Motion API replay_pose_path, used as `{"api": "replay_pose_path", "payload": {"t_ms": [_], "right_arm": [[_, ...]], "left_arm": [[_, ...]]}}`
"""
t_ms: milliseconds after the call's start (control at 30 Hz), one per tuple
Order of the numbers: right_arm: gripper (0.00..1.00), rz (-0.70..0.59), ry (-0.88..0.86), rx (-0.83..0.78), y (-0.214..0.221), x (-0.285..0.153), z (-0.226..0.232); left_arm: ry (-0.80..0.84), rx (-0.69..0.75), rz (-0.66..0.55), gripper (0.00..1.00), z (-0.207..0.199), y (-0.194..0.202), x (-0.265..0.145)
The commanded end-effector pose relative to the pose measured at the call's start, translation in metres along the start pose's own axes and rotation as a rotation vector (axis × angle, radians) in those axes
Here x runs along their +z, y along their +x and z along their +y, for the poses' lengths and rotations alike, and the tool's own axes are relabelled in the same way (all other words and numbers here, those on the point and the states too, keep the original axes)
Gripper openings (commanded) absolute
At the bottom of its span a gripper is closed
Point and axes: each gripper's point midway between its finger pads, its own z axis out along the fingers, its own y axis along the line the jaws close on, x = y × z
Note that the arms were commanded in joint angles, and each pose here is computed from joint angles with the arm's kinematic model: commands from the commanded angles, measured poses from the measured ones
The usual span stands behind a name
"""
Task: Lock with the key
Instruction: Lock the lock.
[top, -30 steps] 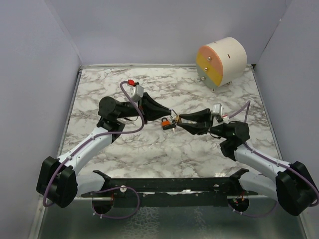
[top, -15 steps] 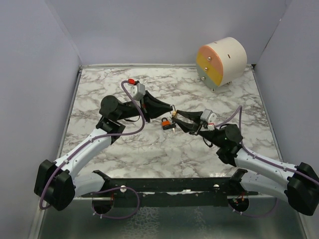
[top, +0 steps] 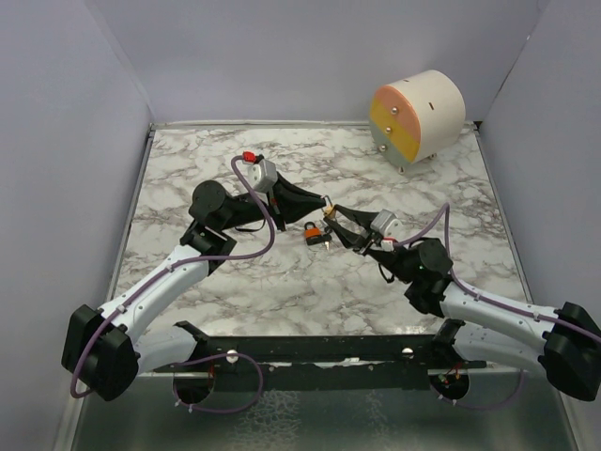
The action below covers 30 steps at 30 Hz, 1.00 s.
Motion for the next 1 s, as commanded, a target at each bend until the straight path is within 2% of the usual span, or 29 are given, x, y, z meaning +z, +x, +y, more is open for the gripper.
{"api": "replay_pose_path", "payload": {"t_ms": [0,533,967], "right_arm": [[0.01,-0.122,0.096,-0.052,-0.043,0.009,-0.019],[0.01,-0.091,0.14,-0.093,-0.035,0.015,-0.017],[0.01,-0.135,0.16,-0.056,-0.053,0.014,-0.021]], "left_arm": [[0.01,-0.052,0.046,0.0,-0.007,0.015,0.002],[0.021,-0.056,0.027,0.0,-0.016,0.006,0.006],[0.001,-0.085,0.053,0.0,-0.013,0.024,0.003]]}}
